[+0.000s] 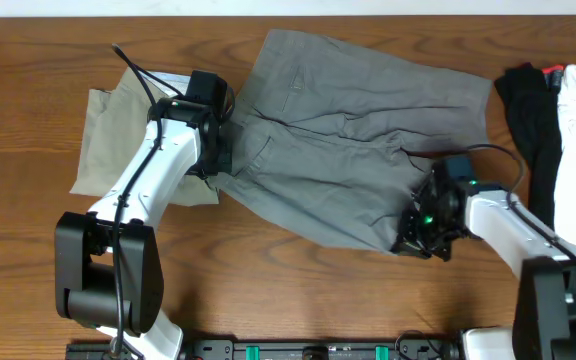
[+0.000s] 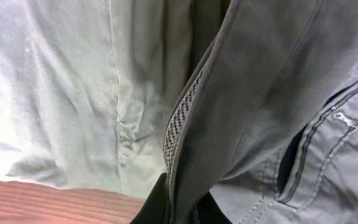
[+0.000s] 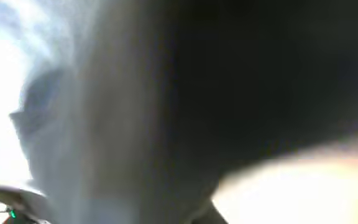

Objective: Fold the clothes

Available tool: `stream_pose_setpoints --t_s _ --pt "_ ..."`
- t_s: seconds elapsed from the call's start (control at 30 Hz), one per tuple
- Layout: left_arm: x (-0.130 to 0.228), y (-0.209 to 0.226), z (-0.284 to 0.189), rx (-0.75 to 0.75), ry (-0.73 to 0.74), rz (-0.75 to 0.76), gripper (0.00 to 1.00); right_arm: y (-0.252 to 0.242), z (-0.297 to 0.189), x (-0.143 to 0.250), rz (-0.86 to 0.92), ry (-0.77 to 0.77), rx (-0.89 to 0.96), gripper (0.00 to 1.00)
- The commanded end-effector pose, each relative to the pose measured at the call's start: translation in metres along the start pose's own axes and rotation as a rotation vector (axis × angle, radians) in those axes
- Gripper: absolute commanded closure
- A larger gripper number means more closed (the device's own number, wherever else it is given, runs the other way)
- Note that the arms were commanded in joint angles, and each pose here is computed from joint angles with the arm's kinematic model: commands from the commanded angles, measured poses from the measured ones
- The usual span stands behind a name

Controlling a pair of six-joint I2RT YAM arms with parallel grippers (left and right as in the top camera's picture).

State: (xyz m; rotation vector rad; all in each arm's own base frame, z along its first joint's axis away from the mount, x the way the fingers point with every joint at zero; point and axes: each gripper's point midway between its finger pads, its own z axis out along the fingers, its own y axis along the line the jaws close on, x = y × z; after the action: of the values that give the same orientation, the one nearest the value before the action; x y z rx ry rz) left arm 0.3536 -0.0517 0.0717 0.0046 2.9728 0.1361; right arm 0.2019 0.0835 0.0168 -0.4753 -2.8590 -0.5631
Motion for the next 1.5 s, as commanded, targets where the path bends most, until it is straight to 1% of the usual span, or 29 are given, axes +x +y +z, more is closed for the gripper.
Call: stream_pose_setpoints --t_s 0.0,0.07,0.13,0.23,0.4,0.43,0.5,0.53,0.6,0.63,0.7,0.8,0.97,1.1,1.17,1.23,1.3,1.33,1.4,1.47 --pt "-0.001 0.006 -0.002 -0.025 -0.004 0.011 0.94 -0.003 -0.067 -0.034 -0.096 -0.213 0.104 0.99" --pt "-0.001 0.006 -0.002 -0.025 -0.004 0.012 0.94 -0.009 -0.107 -0.040 -0.113 -0.288 0.181 0.98" --pt "-0.001 0.006 -0.003 -0.025 -0.004 0.014 0.94 -0.010 -0.136 -0.040 -0.138 -0.336 0.219 0.94" --pt "-0.002 0.006 -0.003 -0.025 -0.005 0.014 0.94 -0.006 -0.159 -0.034 -0.178 -0.347 0.230 0.89" --pt "-0.002 0.006 -0.003 -0.025 -0.005 0.014 0.94 -0.010 -0.158 -0.023 -0.210 -0.293 0.251 0.83" --pt "-0.002 0.006 -0.003 -0.025 -0.005 0.014 0.94 -0.010 -0.157 -0.022 -0.209 -0.289 0.252 0.81" --pt "-0.002 0.006 -0.003 -0.025 -0.005 0.014 0.94 -0.012 -0.153 -0.022 -0.202 -0.281 0.253 0.72" --pt "-0.002 0.007 -0.003 -0.028 -0.006 0.014 0.94 -0.013 -0.151 -0.022 -0.200 -0.275 0.254 0.65" --pt "-0.002 0.007 -0.003 -0.032 -0.006 0.014 0.94 -0.015 -0.147 -0.021 -0.196 -0.259 0.257 0.57" --pt "-0.002 0.007 -0.003 -0.032 -0.006 0.014 0.94 -0.016 -0.144 -0.021 -0.185 -0.248 0.258 0.54" --pt "-0.002 0.007 -0.003 -0.032 -0.007 0.014 0.93 -0.020 -0.137 -0.019 -0.161 -0.226 0.260 0.53" --pt "-0.002 0.007 -0.003 -0.031 -0.009 0.014 0.94 -0.023 -0.122 -0.015 -0.152 -0.182 0.245 0.53" --pt "-0.004 0.007 -0.003 -0.030 -0.013 0.013 0.94 -0.020 -0.081 -0.006 -0.148 -0.122 0.133 0.52" --pt "-0.003 0.007 -0.003 -0.030 -0.012 0.013 0.94 -0.017 -0.045 -0.011 -0.114 -0.145 0.032 0.54" --pt "-0.003 0.007 -0.003 -0.030 -0.012 0.013 0.93 -0.017 -0.030 -0.017 -0.099 -0.177 -0.008 0.57" --pt "-0.003 0.007 -0.003 -0.030 -0.011 0.013 0.93 -0.021 -0.017 -0.024 -0.070 -0.220 -0.028 0.63" --pt "-0.002 0.007 -0.003 -0.031 -0.007 0.014 0.93 -0.024 -0.006 -0.030 -0.040 -0.264 -0.044 0.72" --pt "-0.001 0.007 -0.003 -0.031 -0.004 0.014 0.93 -0.027 -0.002 -0.034 -0.023 -0.286 -0.042 0.75" --pt "-0.001 0.007 -0.003 -0.032 -0.003 0.015 0.92 -0.035 0.003 -0.040 0.015 -0.328 -0.019 0.84" --pt "-0.001 0.007 -0.003 -0.032 -0.002 0.014 0.89 -0.050 0.005 -0.047 0.065 -0.381 0.043 0.89"
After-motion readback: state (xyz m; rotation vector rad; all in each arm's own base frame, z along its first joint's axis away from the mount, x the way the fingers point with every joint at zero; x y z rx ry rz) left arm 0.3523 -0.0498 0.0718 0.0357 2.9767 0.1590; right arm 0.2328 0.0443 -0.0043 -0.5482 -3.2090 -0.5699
